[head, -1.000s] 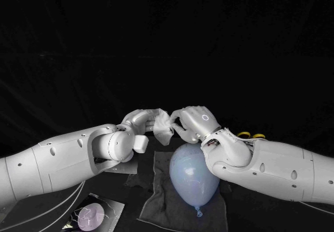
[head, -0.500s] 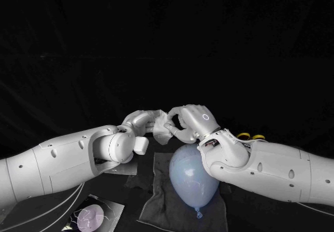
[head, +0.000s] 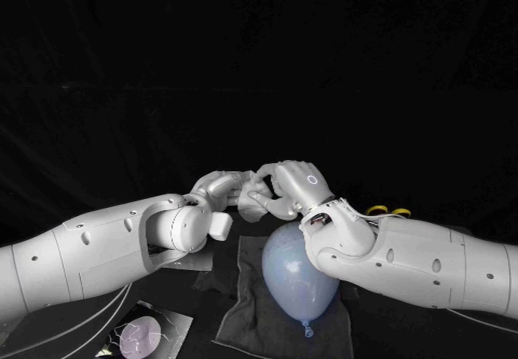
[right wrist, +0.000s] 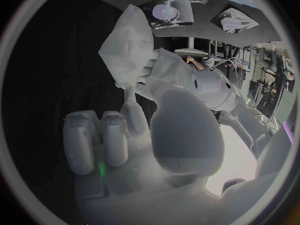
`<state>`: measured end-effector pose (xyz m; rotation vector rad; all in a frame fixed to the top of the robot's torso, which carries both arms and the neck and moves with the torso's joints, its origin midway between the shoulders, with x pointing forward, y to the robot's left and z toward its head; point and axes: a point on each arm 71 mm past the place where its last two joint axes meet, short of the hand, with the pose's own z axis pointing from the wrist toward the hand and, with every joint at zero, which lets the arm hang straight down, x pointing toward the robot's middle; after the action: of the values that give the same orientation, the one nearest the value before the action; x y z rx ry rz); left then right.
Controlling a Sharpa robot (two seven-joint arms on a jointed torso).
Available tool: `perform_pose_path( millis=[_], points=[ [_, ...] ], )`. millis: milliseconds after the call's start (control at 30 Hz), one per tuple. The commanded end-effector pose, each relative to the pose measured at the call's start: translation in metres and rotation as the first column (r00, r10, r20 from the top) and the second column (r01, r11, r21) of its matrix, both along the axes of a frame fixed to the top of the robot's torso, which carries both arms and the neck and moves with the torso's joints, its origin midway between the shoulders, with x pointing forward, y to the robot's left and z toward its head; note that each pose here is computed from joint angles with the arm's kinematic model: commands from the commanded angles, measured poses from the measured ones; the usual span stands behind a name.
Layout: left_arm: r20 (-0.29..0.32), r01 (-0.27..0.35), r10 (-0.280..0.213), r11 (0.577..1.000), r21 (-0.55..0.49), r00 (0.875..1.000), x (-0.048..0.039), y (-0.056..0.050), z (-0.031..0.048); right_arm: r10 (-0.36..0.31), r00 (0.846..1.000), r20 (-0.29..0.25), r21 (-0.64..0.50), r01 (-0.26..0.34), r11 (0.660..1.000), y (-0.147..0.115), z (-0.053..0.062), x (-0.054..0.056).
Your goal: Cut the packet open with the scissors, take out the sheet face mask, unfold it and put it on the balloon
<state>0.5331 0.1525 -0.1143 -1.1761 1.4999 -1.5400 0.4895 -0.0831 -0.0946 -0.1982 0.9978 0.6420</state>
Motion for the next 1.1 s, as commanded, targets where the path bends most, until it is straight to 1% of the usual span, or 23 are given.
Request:
perform_pose_path(
  millis=[33,200,533,1100],
  points=[
    [0.015,0.001,-0.001,1.000,0.017,1.000,-0.0010,-0.0027,0.0016,-0.021,1.000,0.005,-0.006,0.021,1.000,0.0005,-0.0004,0.0016],
    [0.014,0.000,0.000,1.000,0.022,1.000,-0.0019,-0.0037,0.0015,-0.040,0.999,0.000,-0.025,0.040,0.999,0.0011,-0.0021,0.0046],
    [0.015,-0.002,0.002,1.000,0.029,1.000,-0.0033,-0.0049,0.0016,-0.062,0.998,-0.003,-0.064,0.061,0.996,0.0023,-0.0048,0.0070],
    [0.021,-0.008,0.007,1.000,0.029,1.000,-0.0045,-0.0059,0.0021,-0.059,0.998,0.003,-0.104,0.059,0.993,0.0049,-0.0083,0.0051]
  ],
)
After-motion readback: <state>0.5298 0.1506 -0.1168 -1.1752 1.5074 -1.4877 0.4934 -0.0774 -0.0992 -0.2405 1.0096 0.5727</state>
